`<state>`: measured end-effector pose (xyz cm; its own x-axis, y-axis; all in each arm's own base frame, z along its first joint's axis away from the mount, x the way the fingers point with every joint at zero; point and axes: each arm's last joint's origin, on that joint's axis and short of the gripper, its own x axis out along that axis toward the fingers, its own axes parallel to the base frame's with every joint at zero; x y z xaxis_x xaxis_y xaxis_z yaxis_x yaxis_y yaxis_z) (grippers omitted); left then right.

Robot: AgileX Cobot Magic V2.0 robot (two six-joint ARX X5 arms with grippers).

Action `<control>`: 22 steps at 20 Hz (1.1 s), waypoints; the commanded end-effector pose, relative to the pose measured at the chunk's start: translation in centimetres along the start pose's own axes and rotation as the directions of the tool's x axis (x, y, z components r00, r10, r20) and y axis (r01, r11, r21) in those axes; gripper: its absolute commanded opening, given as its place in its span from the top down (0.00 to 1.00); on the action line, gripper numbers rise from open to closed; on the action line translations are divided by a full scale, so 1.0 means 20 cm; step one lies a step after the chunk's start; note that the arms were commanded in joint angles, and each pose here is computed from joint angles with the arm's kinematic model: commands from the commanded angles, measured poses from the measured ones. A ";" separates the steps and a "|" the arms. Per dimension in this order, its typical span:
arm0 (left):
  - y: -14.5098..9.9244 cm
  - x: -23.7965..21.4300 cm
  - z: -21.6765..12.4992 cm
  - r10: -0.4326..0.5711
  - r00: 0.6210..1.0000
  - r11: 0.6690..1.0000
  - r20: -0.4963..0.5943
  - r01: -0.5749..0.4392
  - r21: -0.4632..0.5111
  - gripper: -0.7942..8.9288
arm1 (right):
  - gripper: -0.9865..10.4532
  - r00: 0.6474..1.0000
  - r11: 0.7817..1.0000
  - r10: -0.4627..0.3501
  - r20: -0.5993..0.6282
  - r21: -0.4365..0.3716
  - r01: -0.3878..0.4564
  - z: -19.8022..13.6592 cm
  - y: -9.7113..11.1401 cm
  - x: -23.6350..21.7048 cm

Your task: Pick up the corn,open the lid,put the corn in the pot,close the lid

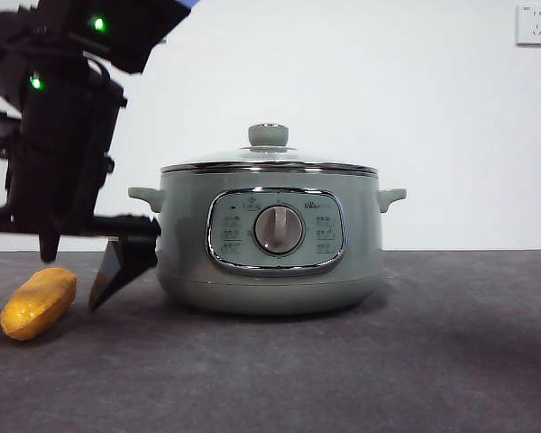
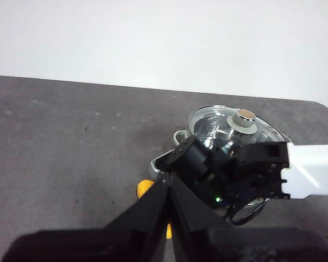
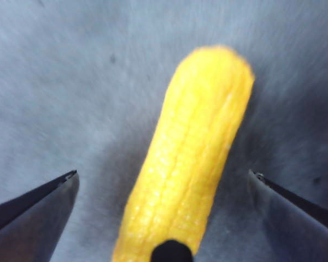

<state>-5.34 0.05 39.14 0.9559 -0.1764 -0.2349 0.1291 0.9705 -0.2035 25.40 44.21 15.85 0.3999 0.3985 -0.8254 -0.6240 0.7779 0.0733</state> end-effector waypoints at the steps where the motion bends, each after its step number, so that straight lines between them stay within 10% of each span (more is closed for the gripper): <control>1: 0.00 0.00 0.00 -0.003 1.000 1.000 0.003 0.002 0.010 0.92 | 0.57 0.999 1.000 -0.012 -0.045 0.002 0.012 -0.04 0.00 0.06; 5: 0.00 0.00 0.00 -0.003 1.000 1.000 0.003 0.003 0.010 0.92 | 0.92 0.999 1.000 -0.018 -0.041 0.003 0.018 -0.04 0.00 0.06; 11: 0.00 0.00 0.00 -0.002 1.000 1.000 0.003 0.002 0.013 0.92 | 0.92 0.999 0.999 -0.045 0.005 -0.013 0.045 0.01 0.01 -0.08; 16: 0.00 0.09 0.06 0.008 1.000 1.000 -0.024 -0.007 0.015 0.92 | 0.92 1.000 0.984 0.010 0.025 -0.179 -0.005 0.08 0.07 -0.55; 22: 0.00 0.42 0.18 -0.071 0.968 0.995 -0.242 0.086 0.052 0.92 | 0.92 0.995 0.959 -0.090 0.038 -0.266 0.096 0.06 -0.04 -1.09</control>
<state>3.45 -0.85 40.51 0.8519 -0.2700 -0.4488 0.1997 0.9596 -0.1982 17.88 35.42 34.70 0.4734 0.3565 -0.8055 -0.7336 0.6657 -0.1365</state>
